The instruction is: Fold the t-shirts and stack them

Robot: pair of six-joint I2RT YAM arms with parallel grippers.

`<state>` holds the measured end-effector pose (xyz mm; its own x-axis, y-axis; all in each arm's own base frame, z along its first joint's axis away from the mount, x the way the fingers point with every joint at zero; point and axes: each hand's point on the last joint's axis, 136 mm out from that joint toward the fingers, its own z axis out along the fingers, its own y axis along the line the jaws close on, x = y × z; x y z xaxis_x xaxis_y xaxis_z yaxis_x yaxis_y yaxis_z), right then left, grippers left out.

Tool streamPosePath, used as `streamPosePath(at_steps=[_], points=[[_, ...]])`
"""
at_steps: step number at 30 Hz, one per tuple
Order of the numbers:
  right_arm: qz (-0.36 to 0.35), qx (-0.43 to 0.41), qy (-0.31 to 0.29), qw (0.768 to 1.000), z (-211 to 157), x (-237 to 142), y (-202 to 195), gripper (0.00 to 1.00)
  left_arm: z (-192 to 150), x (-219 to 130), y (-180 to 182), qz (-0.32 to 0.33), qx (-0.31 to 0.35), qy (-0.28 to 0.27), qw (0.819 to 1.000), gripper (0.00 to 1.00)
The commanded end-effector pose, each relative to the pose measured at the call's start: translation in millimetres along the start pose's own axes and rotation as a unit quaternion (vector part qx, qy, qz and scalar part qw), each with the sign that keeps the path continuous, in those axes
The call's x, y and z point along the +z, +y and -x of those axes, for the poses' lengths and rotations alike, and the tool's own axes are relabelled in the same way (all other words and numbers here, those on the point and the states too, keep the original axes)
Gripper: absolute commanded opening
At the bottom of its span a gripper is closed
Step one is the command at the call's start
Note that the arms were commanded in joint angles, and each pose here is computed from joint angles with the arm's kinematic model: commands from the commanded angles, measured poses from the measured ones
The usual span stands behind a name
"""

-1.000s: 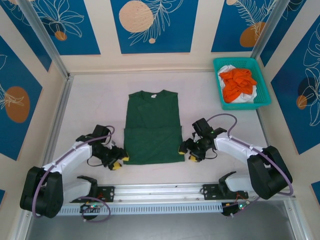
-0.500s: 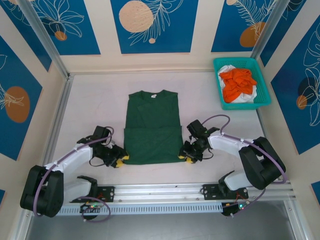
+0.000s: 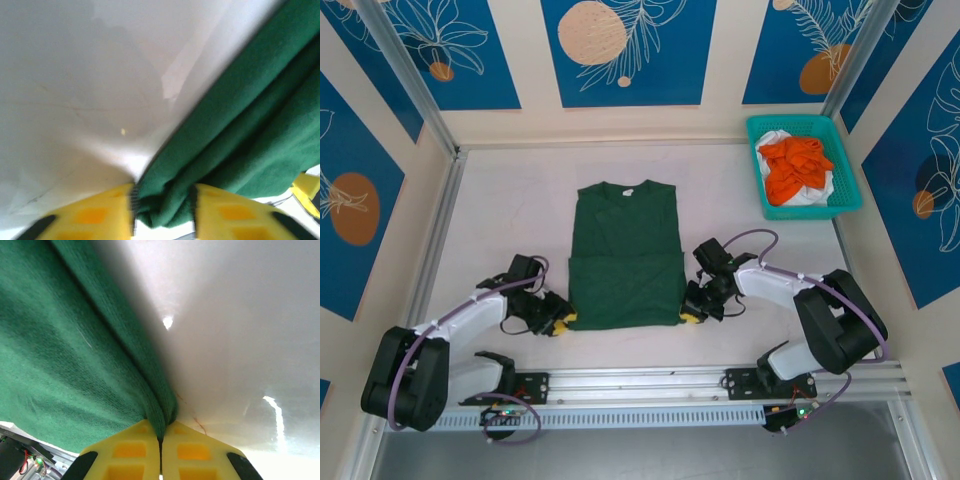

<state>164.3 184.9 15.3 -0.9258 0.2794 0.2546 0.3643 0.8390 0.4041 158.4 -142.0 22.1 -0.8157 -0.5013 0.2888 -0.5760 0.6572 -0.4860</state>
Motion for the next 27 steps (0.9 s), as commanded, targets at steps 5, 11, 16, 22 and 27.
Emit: streamPosePath(at_steps=[5,11,16,22,27], points=[[-0.011,0.0,-0.006,1.0,6,2,-4,0.05,-9,10,6,0.018,0.007,0.021,1.0,0.43],[-0.013,0.0,-0.003,1.0,4,1,-5,0.02,-7,16,1,0.032,0.021,0.021,0.999,0.21],[-0.021,0.001,-0.002,1.0,2,-4,-6,0.0,1,5,-2,0.074,0.068,-0.011,0.995,0.0],[-0.022,0.001,0.011,1.0,-10,-10,-7,0.0,-4,-3,-1,0.099,0.115,-0.002,0.988,0.0],[-0.028,-0.007,0.037,0.999,-35,-9,-10,0.0,-22,-16,0,0.126,0.169,0.027,0.977,0.0]])
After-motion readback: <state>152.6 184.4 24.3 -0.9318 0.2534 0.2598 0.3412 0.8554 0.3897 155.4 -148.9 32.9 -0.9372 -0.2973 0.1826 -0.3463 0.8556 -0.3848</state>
